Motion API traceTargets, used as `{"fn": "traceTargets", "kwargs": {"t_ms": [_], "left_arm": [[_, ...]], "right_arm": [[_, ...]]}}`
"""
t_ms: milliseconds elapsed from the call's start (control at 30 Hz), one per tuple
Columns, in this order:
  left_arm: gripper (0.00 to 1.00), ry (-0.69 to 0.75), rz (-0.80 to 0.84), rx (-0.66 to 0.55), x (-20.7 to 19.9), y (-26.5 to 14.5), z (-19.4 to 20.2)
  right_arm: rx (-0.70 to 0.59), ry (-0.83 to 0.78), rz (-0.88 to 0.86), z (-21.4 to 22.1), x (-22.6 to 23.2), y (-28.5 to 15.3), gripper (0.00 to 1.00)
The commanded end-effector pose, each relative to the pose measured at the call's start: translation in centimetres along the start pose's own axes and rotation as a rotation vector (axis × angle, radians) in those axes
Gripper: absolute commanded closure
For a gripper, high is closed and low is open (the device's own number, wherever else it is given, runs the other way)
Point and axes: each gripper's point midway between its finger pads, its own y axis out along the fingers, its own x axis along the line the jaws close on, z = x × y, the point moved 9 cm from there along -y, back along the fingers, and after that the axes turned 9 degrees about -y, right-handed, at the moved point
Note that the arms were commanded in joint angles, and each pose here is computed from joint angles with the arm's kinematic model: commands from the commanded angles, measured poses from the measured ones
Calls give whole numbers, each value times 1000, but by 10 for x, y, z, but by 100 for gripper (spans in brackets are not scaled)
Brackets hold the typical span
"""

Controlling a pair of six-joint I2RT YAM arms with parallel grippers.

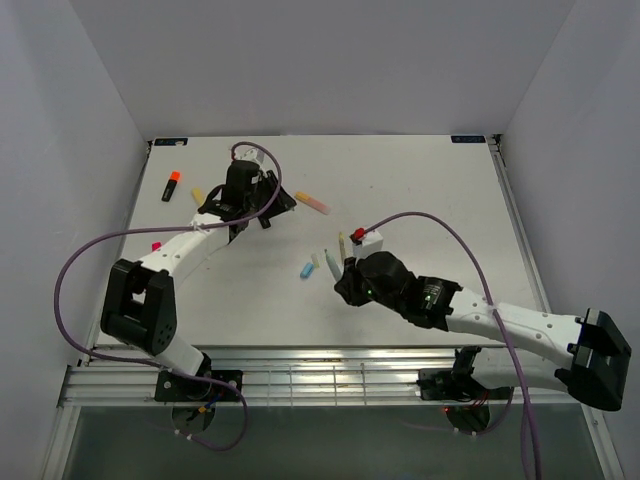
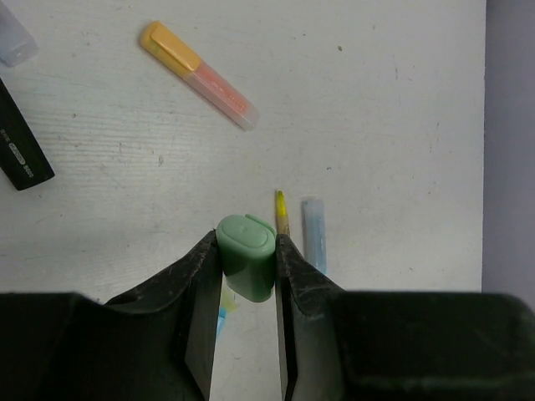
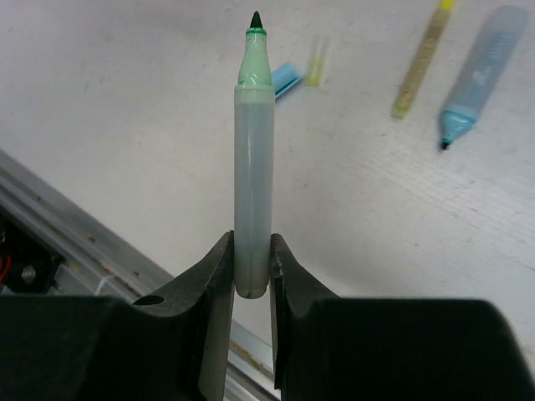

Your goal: Open the pen caps

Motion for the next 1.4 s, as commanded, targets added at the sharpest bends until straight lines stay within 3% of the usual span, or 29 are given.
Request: {"fn": "traceTargets", "kwargs": {"t_ms": [0, 267, 433, 1000, 1167, 1367], "left_arm": [[100, 37, 64, 0, -3, -17, 8], [100, 68, 70, 150, 30, -31, 56], [87, 64, 59, 223, 49, -32, 79], [84, 89, 39, 334, 69, -14, 116], [74, 89, 3, 344, 76, -8, 119], [69, 88, -17, 370, 83, -2, 125]], "right_arm": [[-19, 77, 88, -9, -32, 0, 92], [-9, 180, 253, -24, -101, 12, 92], [33, 237, 262, -14, -127, 29, 92], [88, 295, 166, 10, -147, 66, 92], [100, 296, 151, 11, -149, 72, 92], [109, 301, 142, 16, -150, 75, 92]]}}
